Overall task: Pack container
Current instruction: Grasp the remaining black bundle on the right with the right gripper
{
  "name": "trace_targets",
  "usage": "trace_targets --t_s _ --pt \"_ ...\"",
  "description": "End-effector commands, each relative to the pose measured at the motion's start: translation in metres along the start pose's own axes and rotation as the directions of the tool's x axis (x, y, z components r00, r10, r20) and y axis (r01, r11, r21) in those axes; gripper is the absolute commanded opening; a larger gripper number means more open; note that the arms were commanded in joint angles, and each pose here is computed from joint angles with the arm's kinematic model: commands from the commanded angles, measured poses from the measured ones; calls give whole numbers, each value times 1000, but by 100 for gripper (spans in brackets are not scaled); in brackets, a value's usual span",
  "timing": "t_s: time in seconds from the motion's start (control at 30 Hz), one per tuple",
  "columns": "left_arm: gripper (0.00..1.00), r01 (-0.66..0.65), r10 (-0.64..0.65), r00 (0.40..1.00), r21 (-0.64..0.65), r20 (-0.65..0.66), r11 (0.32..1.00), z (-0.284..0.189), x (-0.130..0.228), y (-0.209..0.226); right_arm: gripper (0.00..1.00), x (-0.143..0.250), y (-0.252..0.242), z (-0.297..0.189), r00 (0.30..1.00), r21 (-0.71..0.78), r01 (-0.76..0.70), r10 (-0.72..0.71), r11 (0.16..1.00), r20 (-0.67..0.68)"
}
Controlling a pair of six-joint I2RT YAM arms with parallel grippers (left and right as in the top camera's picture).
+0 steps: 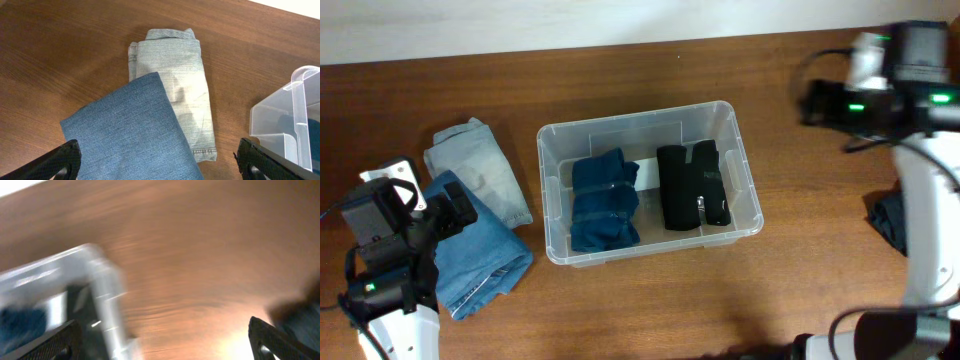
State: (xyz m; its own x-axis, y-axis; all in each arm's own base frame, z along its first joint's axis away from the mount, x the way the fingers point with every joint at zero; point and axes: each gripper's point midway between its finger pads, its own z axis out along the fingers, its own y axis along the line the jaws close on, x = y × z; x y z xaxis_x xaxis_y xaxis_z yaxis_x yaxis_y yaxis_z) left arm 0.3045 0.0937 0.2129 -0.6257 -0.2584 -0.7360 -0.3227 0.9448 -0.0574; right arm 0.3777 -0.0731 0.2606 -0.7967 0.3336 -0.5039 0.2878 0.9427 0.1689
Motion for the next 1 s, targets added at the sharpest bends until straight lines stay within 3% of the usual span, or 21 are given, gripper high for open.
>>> trace_targets --t_s 0.0,0.13,0.37,0.6,0.97 --pt "100 0 0 1000 4 18 1000 -3 -7 -1 99 11 -86 11 962 74 -267 270 961 -36" --pt "99 0 0 1000 4 18 1000 -3 -7 -1 98 37 -177 24 885 150 -456 465 877 -26" --pt "99 0 0 1000 4 18 1000 -3 -7 -1 99 99 -278 66 748 180 -649 663 739 -25" --pt "99 0 0 1000 4 18 1000 -3 -7 -1 98 131 -297 114 701 100 -697 704 710 -114" --pt "99 0 0 1000 4 12 1000 -2 -6 -1 99 156 -300 158 690 74 -696 694 714 -204"
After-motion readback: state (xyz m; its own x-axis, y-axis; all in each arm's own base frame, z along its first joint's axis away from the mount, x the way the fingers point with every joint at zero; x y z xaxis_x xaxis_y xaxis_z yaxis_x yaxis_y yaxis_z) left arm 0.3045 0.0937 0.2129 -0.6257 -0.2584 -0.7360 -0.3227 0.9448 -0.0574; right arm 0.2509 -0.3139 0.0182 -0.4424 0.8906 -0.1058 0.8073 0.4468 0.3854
